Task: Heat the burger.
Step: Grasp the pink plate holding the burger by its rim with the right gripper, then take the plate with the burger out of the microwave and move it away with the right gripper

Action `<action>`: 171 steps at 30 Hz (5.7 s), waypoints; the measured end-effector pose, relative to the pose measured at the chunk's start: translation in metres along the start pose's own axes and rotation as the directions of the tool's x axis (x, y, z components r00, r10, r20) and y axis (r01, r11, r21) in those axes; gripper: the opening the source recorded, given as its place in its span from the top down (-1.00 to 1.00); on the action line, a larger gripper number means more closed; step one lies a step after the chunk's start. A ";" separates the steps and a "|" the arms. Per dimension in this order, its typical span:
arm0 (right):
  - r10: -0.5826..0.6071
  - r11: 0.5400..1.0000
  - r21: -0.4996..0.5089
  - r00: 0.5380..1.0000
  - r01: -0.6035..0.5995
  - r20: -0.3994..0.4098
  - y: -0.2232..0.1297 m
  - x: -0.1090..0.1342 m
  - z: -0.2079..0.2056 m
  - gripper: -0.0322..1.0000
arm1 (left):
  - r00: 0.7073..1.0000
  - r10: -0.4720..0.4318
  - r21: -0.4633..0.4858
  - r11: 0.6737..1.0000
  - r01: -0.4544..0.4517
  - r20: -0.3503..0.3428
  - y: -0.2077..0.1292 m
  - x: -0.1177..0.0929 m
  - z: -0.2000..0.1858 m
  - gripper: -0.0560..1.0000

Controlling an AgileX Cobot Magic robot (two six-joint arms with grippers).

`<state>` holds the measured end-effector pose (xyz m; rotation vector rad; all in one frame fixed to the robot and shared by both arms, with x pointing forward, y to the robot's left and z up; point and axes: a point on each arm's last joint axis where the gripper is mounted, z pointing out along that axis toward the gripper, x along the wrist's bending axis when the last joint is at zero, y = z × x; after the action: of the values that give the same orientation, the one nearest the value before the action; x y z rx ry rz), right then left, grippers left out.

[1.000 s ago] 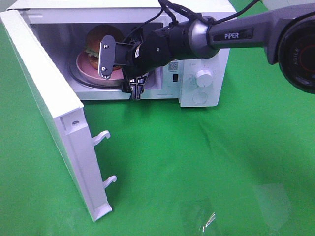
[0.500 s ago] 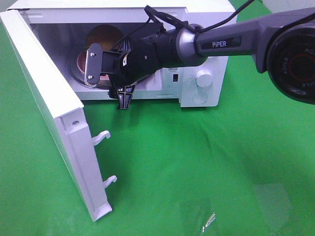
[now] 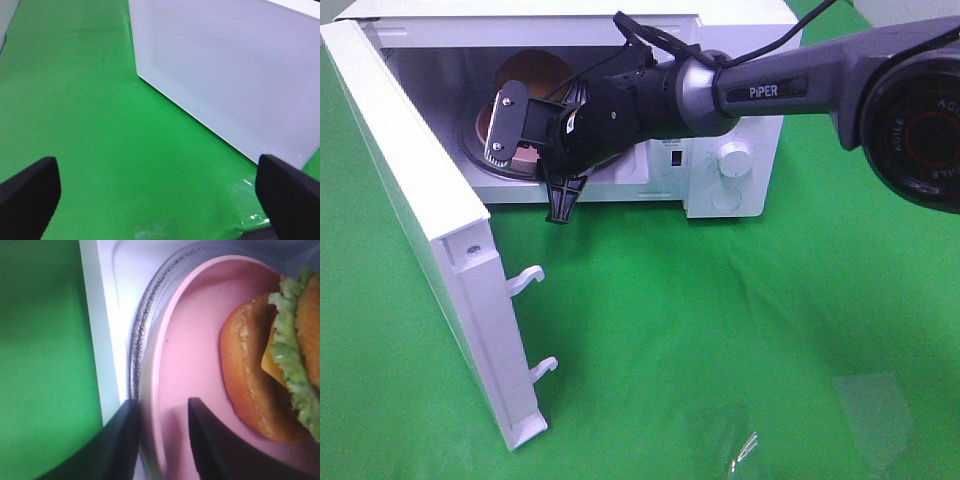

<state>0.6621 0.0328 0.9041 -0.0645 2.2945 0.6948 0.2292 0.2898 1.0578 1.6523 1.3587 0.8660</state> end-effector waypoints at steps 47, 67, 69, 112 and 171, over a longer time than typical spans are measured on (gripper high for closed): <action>-0.132 0.987 0.065 0.978 0.144 -0.161 0.004 -0.002 -0.028 0.81 | 1.000 0.000 0.000 1.000 0.000 0.000 0.000 0.000 0.000 -0.96; -0.330 0.941 0.019 0.927 0.338 -0.177 -0.009 0.019 -0.065 0.81 | 1.000 0.000 0.000 1.000 0.000 0.000 0.000 0.000 0.000 -0.96; -0.336 0.939 0.016 0.926 0.344 -0.175 -0.010 0.020 -0.067 0.81 | 1.000 0.000 0.000 1.000 0.000 0.000 0.000 0.000 0.000 -0.96; -0.322 0.942 0.008 0.907 0.336 -0.273 -0.029 0.060 -0.142 0.90 | 1.000 0.000 0.000 1.000 0.000 0.000 0.000 0.000 0.000 -0.96; -0.155 0.986 0.003 0.931 0.165 -0.330 -0.031 0.102 -0.212 0.92 | 1.000 0.000 0.000 1.000 0.000 0.000 0.000 0.000 0.000 -0.96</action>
<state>0.4599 -0.0838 0.9473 -0.3755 2.5814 0.5989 0.2292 0.2898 1.0578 1.6523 1.3587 0.8660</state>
